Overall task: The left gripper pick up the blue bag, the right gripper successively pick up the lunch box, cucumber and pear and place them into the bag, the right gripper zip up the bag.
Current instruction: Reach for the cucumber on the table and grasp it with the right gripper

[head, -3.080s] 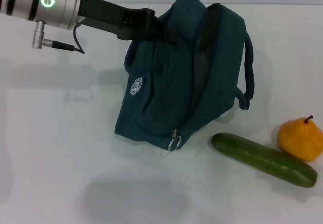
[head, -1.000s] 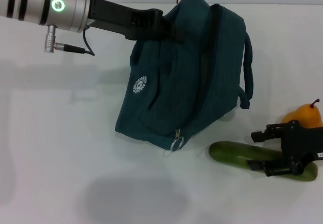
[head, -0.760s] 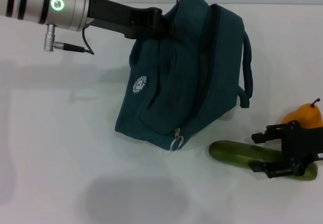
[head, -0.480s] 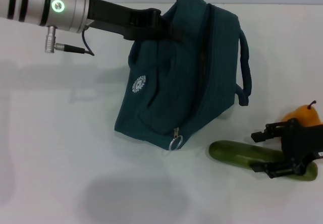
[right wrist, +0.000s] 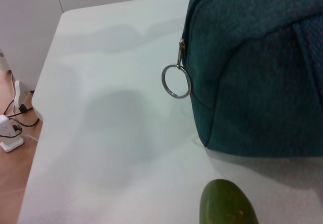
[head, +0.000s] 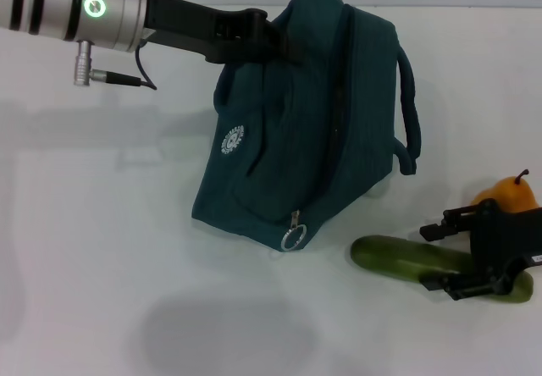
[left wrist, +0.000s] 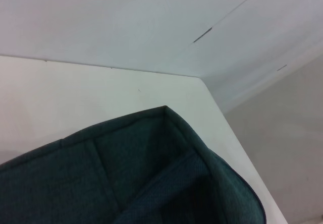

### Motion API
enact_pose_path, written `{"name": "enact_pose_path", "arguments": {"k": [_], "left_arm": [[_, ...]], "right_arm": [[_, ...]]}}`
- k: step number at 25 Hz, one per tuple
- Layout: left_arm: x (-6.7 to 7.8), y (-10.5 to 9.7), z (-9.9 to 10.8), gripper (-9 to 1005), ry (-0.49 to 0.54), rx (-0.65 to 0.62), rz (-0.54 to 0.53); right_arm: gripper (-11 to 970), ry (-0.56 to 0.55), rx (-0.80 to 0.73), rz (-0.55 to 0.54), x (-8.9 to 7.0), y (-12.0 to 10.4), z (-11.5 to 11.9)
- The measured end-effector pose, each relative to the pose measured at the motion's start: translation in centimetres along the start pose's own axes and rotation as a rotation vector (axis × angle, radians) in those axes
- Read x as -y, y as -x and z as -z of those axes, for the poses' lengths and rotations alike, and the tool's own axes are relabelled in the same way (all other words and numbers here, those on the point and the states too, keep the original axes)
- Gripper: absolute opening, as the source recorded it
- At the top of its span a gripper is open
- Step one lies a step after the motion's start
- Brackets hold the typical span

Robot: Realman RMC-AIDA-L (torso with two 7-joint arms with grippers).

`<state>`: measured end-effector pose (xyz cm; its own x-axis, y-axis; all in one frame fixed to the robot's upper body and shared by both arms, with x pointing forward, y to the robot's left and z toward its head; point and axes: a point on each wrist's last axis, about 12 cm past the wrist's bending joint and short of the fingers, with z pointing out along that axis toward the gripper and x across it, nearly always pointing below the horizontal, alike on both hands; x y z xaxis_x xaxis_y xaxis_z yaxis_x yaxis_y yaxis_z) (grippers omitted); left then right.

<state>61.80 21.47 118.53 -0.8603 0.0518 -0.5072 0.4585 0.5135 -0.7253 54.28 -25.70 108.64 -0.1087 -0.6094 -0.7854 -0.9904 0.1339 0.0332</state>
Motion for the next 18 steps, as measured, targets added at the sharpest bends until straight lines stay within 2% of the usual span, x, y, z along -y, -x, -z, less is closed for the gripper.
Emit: {"name": "enact_pose_path", "arguments": {"k": [5,18], "left_arm": [[-0.01,0.02,0.02,66,0.001,0.001,0.0],[0.01,0.0,-0.01,66,0.0,0.0,-0.001]], "right_arm": [[580,-0.008,-0.005,-0.013,0.01,-0.15,0.03],[561,-0.009,0.027,-0.081,-0.2,-0.55,0.9]]}}
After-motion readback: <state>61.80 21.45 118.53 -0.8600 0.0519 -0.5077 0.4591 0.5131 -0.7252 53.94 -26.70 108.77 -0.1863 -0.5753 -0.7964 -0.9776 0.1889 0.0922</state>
